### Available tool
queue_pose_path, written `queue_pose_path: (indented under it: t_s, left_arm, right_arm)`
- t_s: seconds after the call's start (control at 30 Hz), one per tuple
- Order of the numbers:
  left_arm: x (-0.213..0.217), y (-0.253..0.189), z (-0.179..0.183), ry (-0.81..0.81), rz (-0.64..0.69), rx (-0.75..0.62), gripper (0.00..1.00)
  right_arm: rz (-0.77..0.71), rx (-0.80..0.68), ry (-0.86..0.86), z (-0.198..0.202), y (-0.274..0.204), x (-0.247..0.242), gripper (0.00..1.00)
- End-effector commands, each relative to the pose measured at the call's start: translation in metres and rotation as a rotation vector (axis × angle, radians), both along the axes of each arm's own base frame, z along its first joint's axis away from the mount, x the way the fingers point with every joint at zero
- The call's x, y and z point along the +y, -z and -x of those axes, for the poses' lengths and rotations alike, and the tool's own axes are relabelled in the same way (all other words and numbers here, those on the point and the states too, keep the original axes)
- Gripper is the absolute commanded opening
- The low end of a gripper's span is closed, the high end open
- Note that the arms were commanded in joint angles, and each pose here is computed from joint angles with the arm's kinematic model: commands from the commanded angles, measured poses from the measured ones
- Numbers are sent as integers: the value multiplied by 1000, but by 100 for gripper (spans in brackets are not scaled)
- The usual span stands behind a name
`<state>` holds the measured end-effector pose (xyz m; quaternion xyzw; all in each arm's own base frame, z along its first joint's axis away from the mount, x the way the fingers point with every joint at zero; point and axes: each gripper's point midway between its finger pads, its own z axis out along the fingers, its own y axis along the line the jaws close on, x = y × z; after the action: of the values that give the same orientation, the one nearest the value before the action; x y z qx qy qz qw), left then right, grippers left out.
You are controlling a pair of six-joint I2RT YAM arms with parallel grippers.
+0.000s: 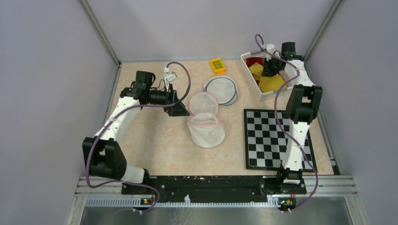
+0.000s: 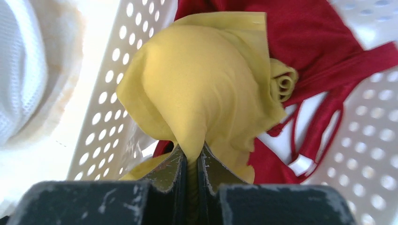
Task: Unzip the laundry bag and remove the bra
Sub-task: Place the bra in the bin.
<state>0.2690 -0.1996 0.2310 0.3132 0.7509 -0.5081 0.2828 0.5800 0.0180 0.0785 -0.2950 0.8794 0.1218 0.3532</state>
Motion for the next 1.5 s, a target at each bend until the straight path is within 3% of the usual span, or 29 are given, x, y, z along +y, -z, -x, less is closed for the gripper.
queue_pose_path:
  t_s: [0.0,0.37,0.47,0.6,0.7,0.97,1.3,1.47]
  left_arm:
    - [1,-5,4,14,13,-33,99]
    - [1,1,0,16,8,-22,99]
    - [2,5,0,14,2,-14,99]
    - [3,8,-2,9,-5,-12,99]
    - [4,6,-4,3,-9,-15,99]
    - [5,-1,-9,-1,-13,-61,99]
    - [9,1,-7,-6,-43,-129,99]
    - [11,9,-8,11,-98,-188,99]
  right_arm:
    - [-65,-281,6,-12,-106,-8,0]
    - [-185,-431,76,-40,-110,-12,1]
    - [-206,-462,71,-47,-104,-11,5]
    - [-205,-402,82,-52,-81,-11,48]
    - [-161,-333,89,-48,-68,-18,60]
    - [-162,-388,85,-26,-110,-31,61]
    - [-407,-290,86,-12,-148,-10,70]
    - [-432,-311,79,-1,-186,-1,71]
